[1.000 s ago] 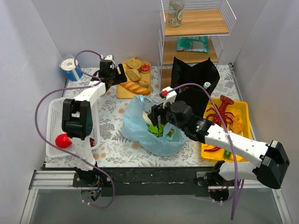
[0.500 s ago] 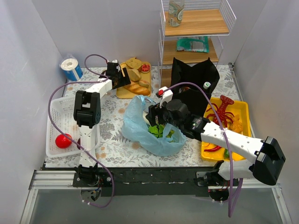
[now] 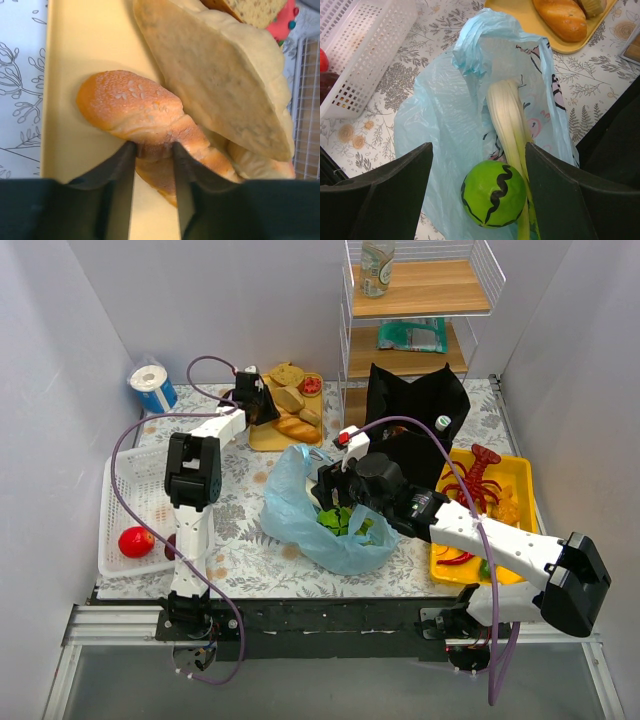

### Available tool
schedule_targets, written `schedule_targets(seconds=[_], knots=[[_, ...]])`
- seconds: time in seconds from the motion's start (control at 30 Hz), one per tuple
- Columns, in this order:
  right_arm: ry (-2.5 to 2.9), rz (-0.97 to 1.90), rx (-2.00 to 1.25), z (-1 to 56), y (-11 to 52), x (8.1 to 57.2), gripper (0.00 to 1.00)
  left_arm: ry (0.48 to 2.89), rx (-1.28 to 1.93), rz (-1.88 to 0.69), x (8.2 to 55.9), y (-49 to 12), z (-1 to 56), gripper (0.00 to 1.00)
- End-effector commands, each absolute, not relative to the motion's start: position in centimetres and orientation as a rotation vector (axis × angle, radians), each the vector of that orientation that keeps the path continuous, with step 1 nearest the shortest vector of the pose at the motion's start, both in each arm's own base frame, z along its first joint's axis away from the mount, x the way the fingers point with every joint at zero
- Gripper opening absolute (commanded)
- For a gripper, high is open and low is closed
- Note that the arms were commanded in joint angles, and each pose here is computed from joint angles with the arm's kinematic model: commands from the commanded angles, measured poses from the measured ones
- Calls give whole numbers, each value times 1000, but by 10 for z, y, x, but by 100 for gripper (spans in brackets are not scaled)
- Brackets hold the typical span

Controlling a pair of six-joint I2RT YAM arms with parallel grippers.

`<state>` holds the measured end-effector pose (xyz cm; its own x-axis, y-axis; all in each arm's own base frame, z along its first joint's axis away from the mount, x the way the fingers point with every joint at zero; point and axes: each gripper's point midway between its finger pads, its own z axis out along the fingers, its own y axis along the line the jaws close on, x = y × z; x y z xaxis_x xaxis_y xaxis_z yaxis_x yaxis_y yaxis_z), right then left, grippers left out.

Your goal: Place the mixed food into the grocery bags and tie them

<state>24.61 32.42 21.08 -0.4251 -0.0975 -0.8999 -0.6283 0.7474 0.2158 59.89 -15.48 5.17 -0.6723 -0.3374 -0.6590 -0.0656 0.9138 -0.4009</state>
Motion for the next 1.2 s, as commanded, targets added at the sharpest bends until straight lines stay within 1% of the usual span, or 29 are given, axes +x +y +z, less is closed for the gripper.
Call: schedule_targets(seconds=[0.0, 0.07, 0.1, 0.13, 0.17, 0.23, 0.33, 0.37, 0.4, 0.43, 0.47, 0.5, 0.57, 0.6, 0.63, 0.7, 0.73, 0.77, 0.8, 0.83, 0.87, 0.93, 0.97, 1.03, 1.07, 1.17], knots=[[1885, 713, -527, 236, 331, 247, 81, 2246, -305, -454, 593, -158, 66, 13], [1882, 713, -525, 237, 331, 247, 81, 2191, -300, -467, 592, -158, 93, 6], [1878, 716, -526, 239, 331, 247, 81, 2173, -302, -470, 591, -157, 101, 0], [1875, 715, -528, 240, 330, 246, 81, 2157, -301, -472, 588, -156, 104, 0], [1866, 716, -529, 243, 330, 247, 81, 2104, -291, -484, 588, -155, 130, 0], [1864, 706, -536, 245, 328, 247, 82, 2049, -278, -502, 586, -156, 153, 0], [1833, 713, -544, 259, 329, 247, 82, 1971, -266, -522, 574, -154, 192, 0], [1850, 698, -555, 257, 326, 246, 82, 1972, -270, -520, 568, -151, 191, 0], [1837, 704, -551, 264, 327, 246, 82, 1907, -266, -530, 562, -149, 221, 0], [1827, 700, -555, 268, 326, 246, 82, 1898, -268, -530, 556, -147, 228, 0], [1818, 701, -553, 273, 326, 247, 82, 1875, -264, -533, 549, -146, 232, 0], [1795, 716, -554, 283, 327, 246, 82, 1810, -254, -542, 541, -143, 260, 0], [1773, 723, -560, 295, 327, 245, 82, 1759, -242, -544, 527, -139, 279, 0], [1760, 745, -571, 300, 330, 243, 83, 1751, -245, -536, 519, -135, 277, 0], [1736, 766, -574, 311, 332, 242, 83, 1687, -237, -548, 505, -132, 307, 0], [1699, 805, -590, 325, 337, 238, 84, 1658, -203, -583, 486, -135, 316, 0], [1669, 817, -576, 339, 337, 240, 84, 1606, -176, -612, 469, -136, 340, 0], [1658, 822, -577, 344, 339, 240, 85, 1593, -125, -669, 454, -147, 347, 0], [1644, 834, -578, 351, 340, 240, 85, 1599, -102, -696, 442, -154, 342, 0], [1634, 837, -578, 357, 341, 240, 86, 1560, -77, -720, 424, -155, 358, 0], [1620, 841, -576, 368, 342, 240, 86, 1556, -36, -763, 410, -166, 360, 0], [1607, 827, -588, 376, 342, 242, 88, 1562, 0, -785, 389, -171, 353, 0], [1593, 827, -588, 386, 342, 243, 88, 1527, 33, -805, 372, -176, 365, 0], [1606, 813, -598, 386, 341, 243, 90, 1536, 71, -803, 357, -177, 356, 0], [1605, 813, -597, 389, 340, 243, 91, 1512, 90, -815, 345, -178, 363, 0], [1628, 826, -617, 382, 343, 242, 92, 1522, 149, -854, 327, -187, 356, 0]])
